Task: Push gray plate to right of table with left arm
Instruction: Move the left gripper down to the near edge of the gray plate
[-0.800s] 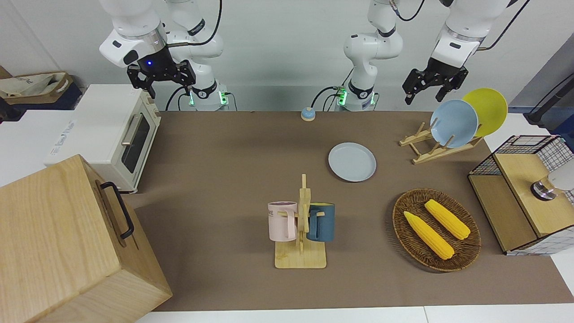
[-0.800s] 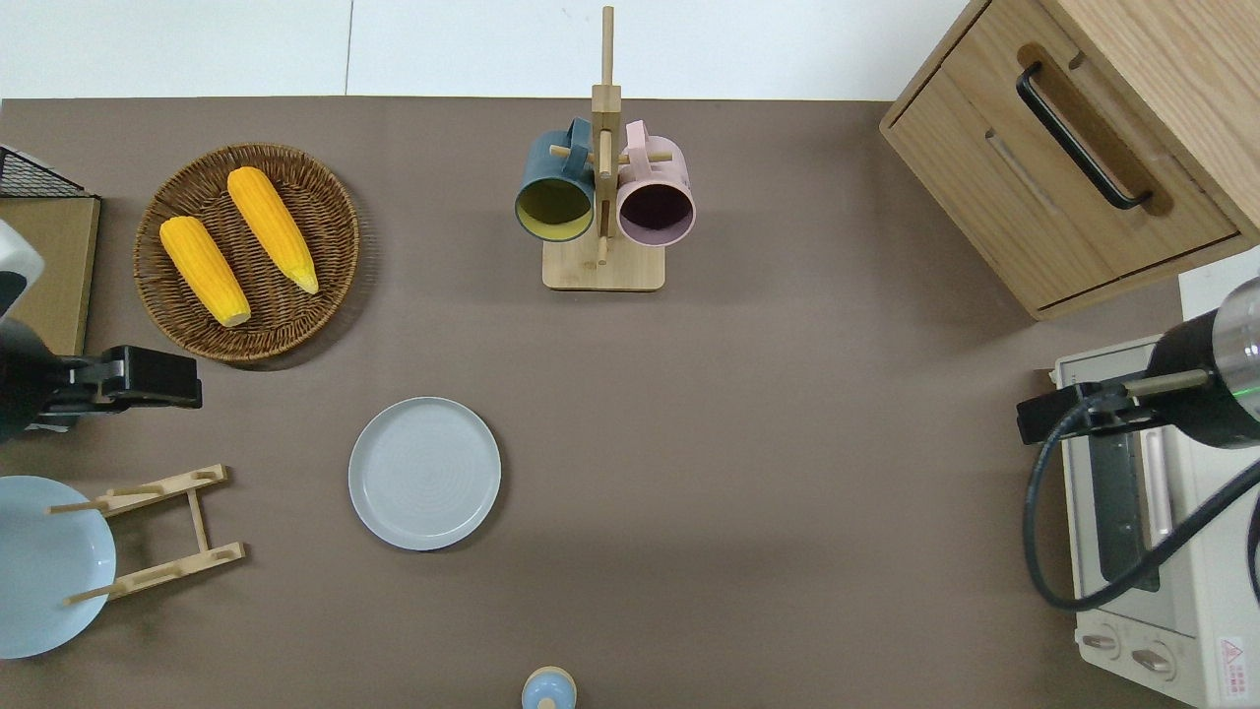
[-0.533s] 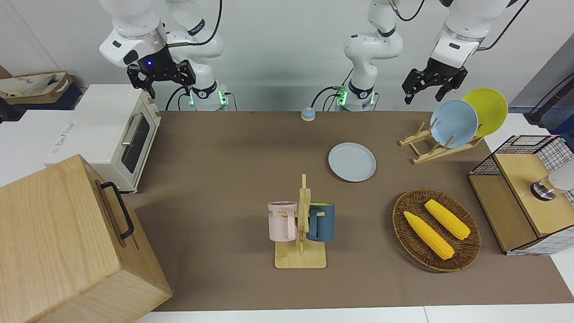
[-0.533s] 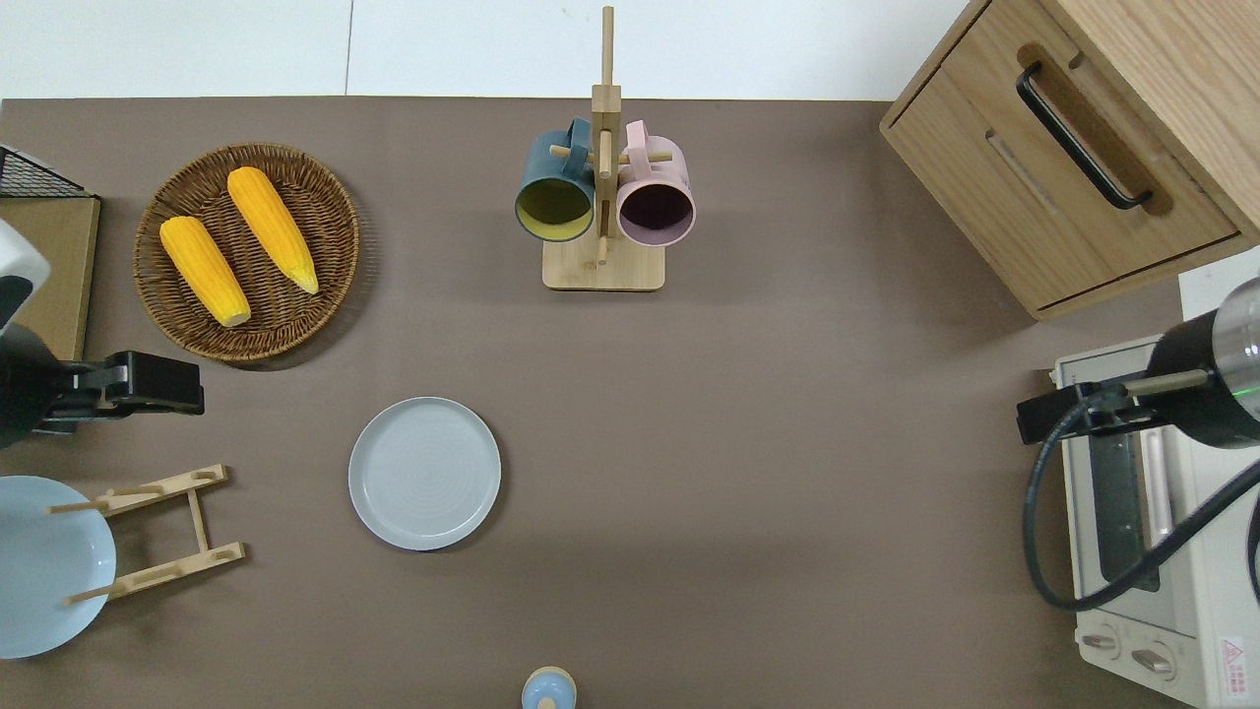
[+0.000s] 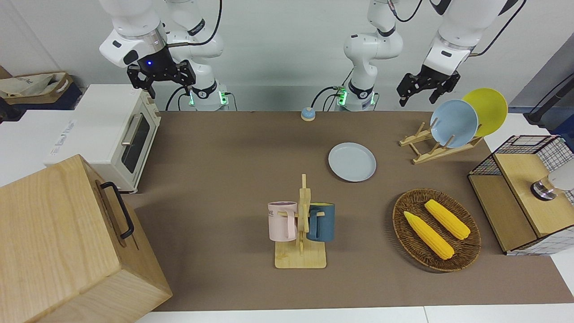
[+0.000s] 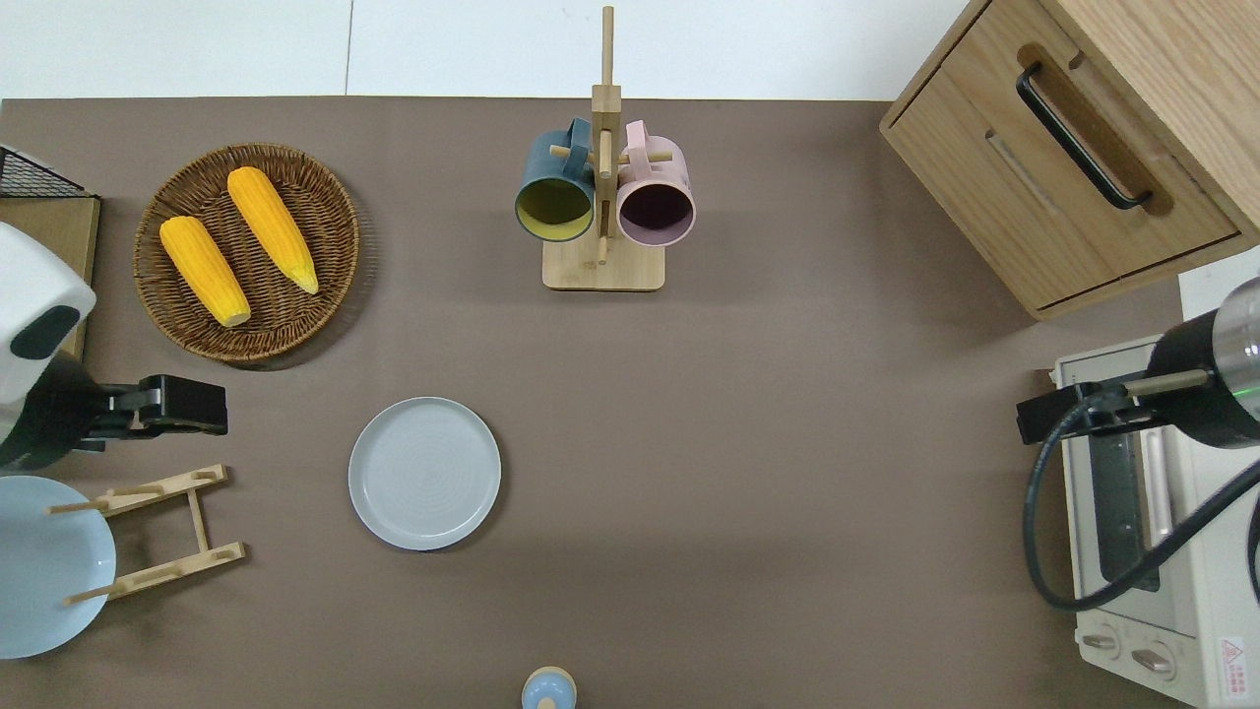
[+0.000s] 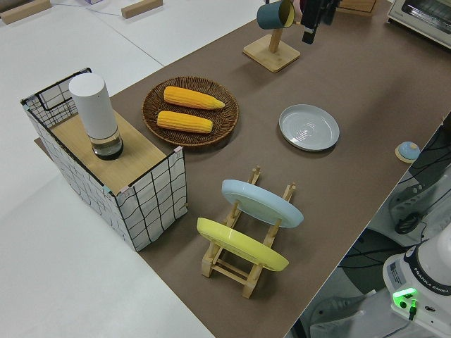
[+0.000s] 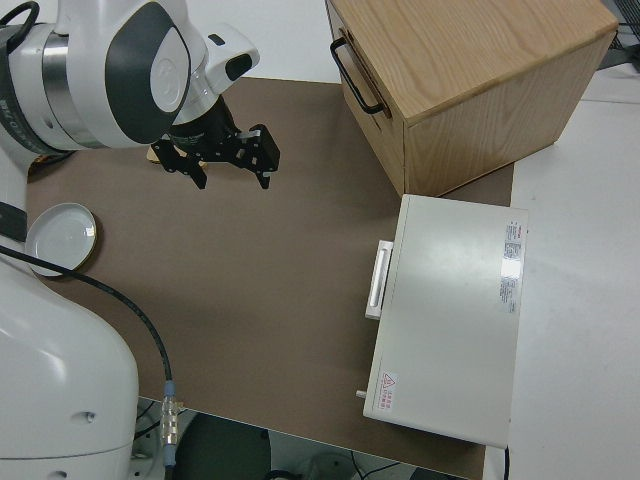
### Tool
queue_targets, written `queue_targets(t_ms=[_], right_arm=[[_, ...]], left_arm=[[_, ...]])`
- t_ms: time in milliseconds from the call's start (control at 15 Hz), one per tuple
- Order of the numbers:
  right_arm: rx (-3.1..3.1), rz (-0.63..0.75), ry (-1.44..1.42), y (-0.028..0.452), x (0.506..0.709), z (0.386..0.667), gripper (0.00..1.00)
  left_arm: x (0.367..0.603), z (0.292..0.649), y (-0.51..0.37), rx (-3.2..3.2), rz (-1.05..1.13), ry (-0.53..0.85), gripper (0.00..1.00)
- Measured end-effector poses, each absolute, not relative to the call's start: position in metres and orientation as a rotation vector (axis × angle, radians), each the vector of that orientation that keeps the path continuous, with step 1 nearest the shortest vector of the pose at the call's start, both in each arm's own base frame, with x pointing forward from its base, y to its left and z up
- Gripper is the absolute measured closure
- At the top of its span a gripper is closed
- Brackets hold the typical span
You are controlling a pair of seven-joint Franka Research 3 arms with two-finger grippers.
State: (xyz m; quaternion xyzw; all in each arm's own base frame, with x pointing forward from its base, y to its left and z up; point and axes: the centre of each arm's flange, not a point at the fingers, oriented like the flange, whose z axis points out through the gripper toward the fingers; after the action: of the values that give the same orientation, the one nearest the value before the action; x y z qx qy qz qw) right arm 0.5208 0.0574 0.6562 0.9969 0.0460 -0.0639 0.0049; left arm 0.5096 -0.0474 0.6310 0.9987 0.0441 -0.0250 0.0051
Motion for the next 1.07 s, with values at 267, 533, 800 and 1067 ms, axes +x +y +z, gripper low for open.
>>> queue_targets(t_ms=[267,533,800,1067], right_arm=[[3.122,-0.2,0.144,0.057,0.521,0.656,0.01],[3.122,-0.2,0.144,0.057,0.521,0.656,0.01],[3.122,-0.2,0.144,0.057,0.521,0.656,0.01],[3.122,-0.2,0.144,0.057,0.521,0.656,0.01]], left_arm=[[0.489,0.579,-0.058,3.117,-0.027,0.166,0.0],[0.459,0.51,-0.071,3.132,0.009,0.146,0.0],[0.443,0.442,-0.073,3.134,0.064,0.169,0.0],[0.427,0.386,-0.069,3.132,0.104,0.175,0.0]])
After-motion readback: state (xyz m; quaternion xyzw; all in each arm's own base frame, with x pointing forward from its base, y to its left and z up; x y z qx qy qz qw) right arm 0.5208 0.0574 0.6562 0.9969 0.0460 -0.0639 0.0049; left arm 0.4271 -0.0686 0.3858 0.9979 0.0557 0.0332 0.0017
